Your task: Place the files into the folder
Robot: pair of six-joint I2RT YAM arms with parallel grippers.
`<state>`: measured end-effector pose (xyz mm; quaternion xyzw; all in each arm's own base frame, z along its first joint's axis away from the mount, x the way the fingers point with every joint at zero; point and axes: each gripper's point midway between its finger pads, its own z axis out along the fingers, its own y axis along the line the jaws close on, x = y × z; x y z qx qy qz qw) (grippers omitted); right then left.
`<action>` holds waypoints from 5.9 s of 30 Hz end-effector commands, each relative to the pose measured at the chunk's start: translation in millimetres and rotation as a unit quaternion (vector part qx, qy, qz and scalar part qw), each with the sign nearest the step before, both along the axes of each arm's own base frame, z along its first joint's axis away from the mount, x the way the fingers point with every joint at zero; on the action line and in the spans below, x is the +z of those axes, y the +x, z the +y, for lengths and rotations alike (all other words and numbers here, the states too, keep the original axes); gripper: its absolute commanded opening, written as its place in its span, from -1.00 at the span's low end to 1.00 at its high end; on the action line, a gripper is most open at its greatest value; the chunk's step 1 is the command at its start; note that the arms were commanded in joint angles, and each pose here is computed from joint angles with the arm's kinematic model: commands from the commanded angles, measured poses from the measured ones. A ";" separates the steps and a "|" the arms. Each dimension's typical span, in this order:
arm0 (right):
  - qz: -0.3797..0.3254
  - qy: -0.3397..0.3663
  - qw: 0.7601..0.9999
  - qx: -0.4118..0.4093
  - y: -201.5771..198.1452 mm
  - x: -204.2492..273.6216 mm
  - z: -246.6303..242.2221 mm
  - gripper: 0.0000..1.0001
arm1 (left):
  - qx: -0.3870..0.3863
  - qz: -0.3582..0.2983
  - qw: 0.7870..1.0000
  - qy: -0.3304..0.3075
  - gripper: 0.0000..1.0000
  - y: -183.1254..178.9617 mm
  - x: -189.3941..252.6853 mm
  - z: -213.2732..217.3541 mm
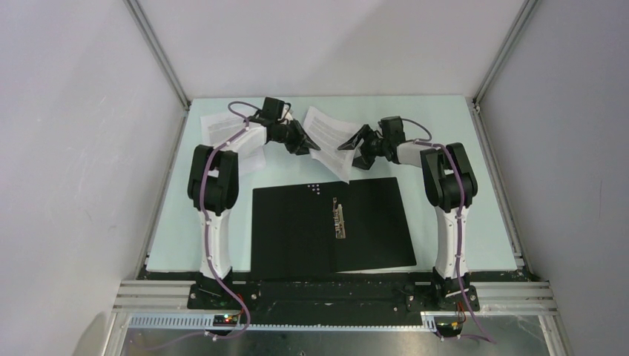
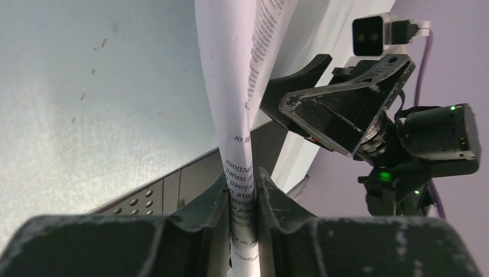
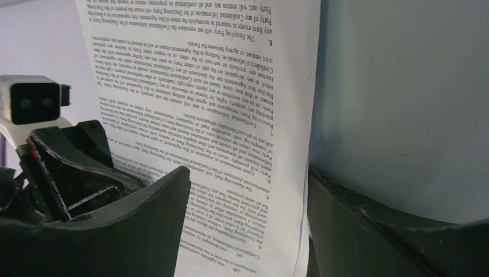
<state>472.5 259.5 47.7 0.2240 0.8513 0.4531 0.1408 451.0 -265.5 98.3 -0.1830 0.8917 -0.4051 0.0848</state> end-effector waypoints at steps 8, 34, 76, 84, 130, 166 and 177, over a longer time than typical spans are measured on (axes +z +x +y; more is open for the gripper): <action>0.003 0.064 0.997 -0.040 10.7 8.2 9.5 0.31 | -0.017 -0.021 0.999 -0.037 -0.41 -19.8 30.3 -8.2; 0.001 0.009 1.000 -0.008 -18.6 6.1 5.8 0.44 | -0.014 -0.040 0.995 -0.088 -0.47 -25.7 71.1 -6.1; 0.042 -0.444 0.895 -0.016 -187.8 5.0 -185.4 -1.00 | 0.088 -0.025 0.978 0.186 0.64 -176.9 -50.2 93.3; -0.003 -0.623 0.781 0.042 -199.6 -1.9 -204.9 -1.00 | 0.113 -0.010 0.966 0.232 0.51 -182.9 -66.4 108.9; 0.071 -0.381 0.917 0.099 -233.1 -14.8 -142.6 -1.00 | 0.110 0.021 0.956 0.271 0.49 -191.6 -86.2 118.3; 0.070 -0.398 0.915 -0.014 -260.4 -9.7 -165.7 0.31 | 0.109 0.025 0.956 0.271 0.47 -196.4 -87.5 116.7; 0.080 -0.376 0.922 -0.035 -276.3 -16.0 -163.9 0.45 | 0.103 0.025 0.957 0.269 0.47 -196.6 -87.2 114.8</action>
